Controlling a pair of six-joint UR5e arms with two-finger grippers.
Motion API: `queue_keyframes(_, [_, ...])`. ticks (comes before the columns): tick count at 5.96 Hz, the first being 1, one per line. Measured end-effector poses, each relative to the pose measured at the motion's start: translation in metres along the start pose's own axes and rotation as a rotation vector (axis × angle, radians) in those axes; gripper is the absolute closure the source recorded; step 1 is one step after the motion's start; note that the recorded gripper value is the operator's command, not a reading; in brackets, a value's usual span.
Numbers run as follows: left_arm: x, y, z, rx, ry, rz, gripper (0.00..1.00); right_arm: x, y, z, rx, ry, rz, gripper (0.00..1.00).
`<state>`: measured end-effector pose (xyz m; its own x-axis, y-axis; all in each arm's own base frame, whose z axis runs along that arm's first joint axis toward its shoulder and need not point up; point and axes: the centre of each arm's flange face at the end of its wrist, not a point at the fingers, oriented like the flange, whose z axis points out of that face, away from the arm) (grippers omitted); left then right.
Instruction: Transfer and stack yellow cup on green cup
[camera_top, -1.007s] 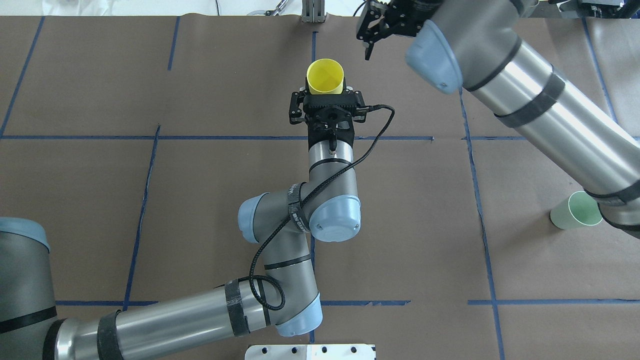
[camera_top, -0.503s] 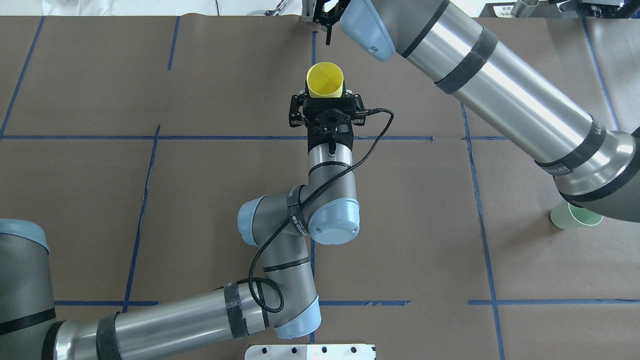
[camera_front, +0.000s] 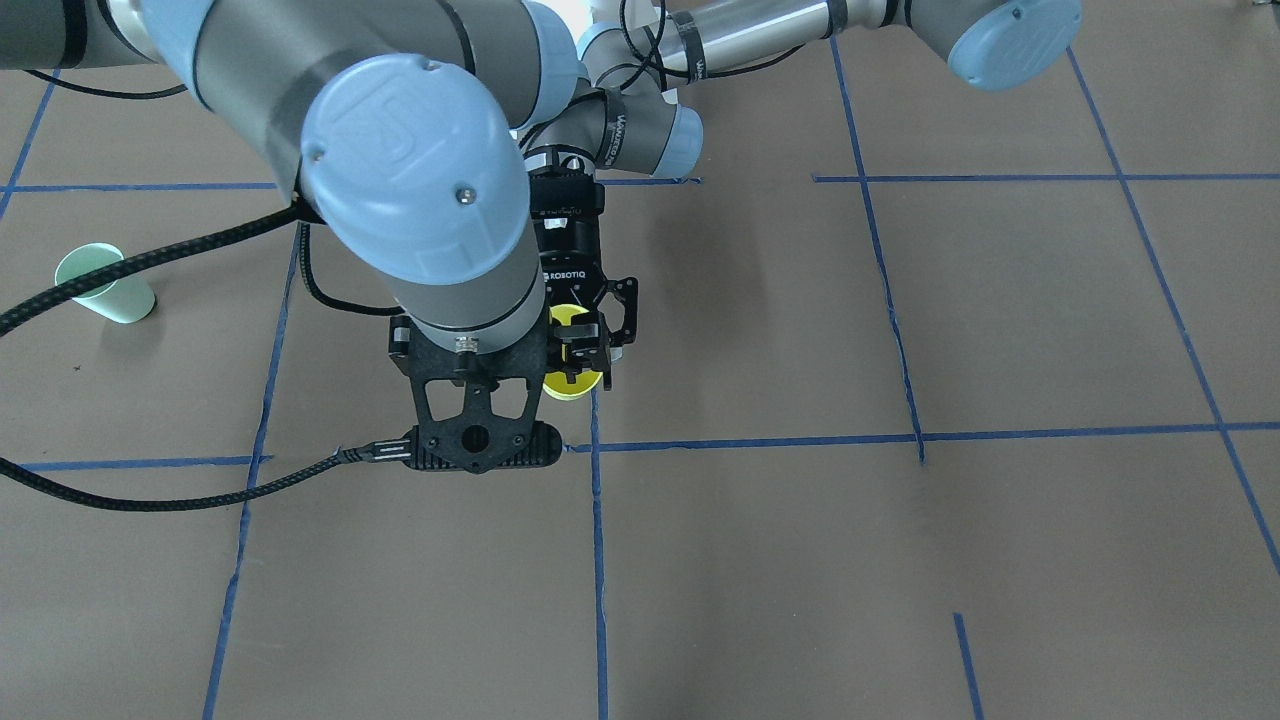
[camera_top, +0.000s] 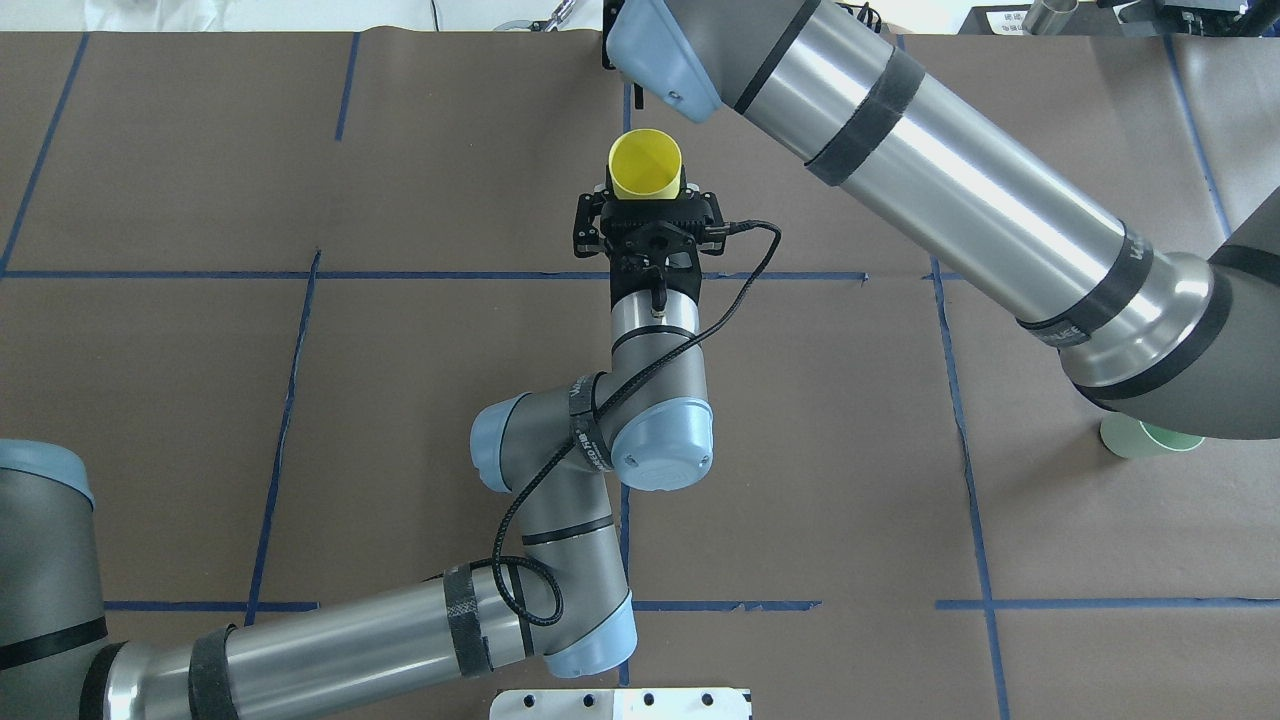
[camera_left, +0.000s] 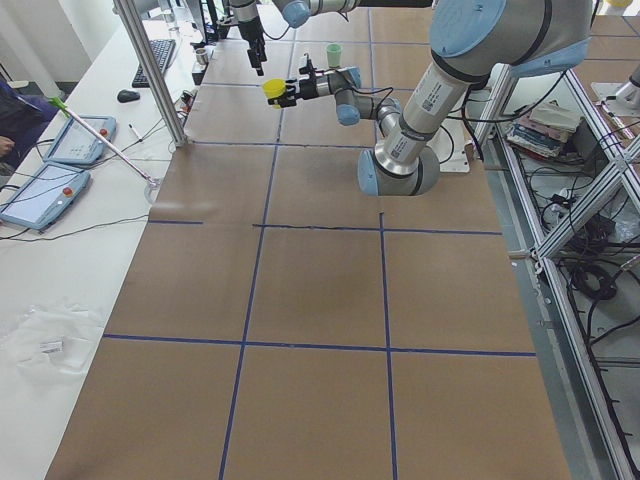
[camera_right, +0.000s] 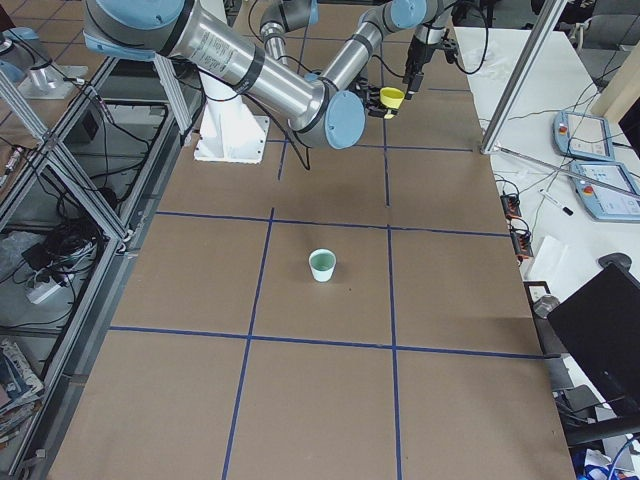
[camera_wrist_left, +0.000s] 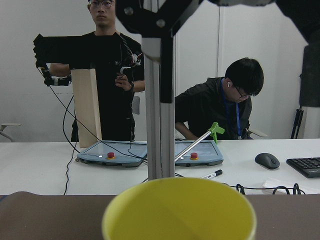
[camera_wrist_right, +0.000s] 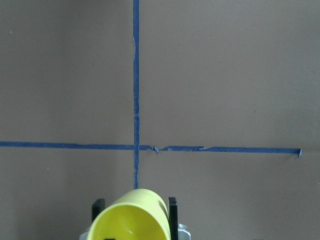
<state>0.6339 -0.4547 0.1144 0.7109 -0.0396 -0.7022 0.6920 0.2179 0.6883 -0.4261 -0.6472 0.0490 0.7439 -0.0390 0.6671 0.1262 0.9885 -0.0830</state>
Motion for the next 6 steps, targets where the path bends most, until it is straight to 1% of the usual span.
queue_keyframes(1, [0.0, -0.001, 0.0, -0.001, 0.002, -0.002, 0.67, -0.012, 0.01, 0.016, -0.014, 0.037, -0.038, 0.09])
queue_keyframes(2, [0.0, -0.001, -0.001, -0.002, 0.003, -0.003, 0.67, -0.017, 0.016, 0.028, -0.022, 0.052, -0.054, 0.15])
queue_keyframes(3, [0.0, -0.001, -0.001, -0.003, 0.003, -0.003, 0.67, -0.017, 0.018, 0.034, -0.026, 0.059, -0.059, 0.25])
queue_keyframes(4, [0.0, 0.0, 0.0, -0.004, 0.003, -0.003, 0.67, -0.014, 0.018, 0.037, -0.029, 0.062, -0.06, 0.38])
queue_keyframes(5, [-0.001, 0.001, 0.0, -0.005, 0.003, -0.001, 0.67, -0.013, 0.018, 0.039, -0.031, 0.063, -0.061, 0.45])
queue_keyframes(6, [-0.002, 0.001, 0.0, -0.005, 0.003, 0.0, 0.67, -0.012, 0.017, 0.039, -0.031, 0.061, -0.062, 0.47])
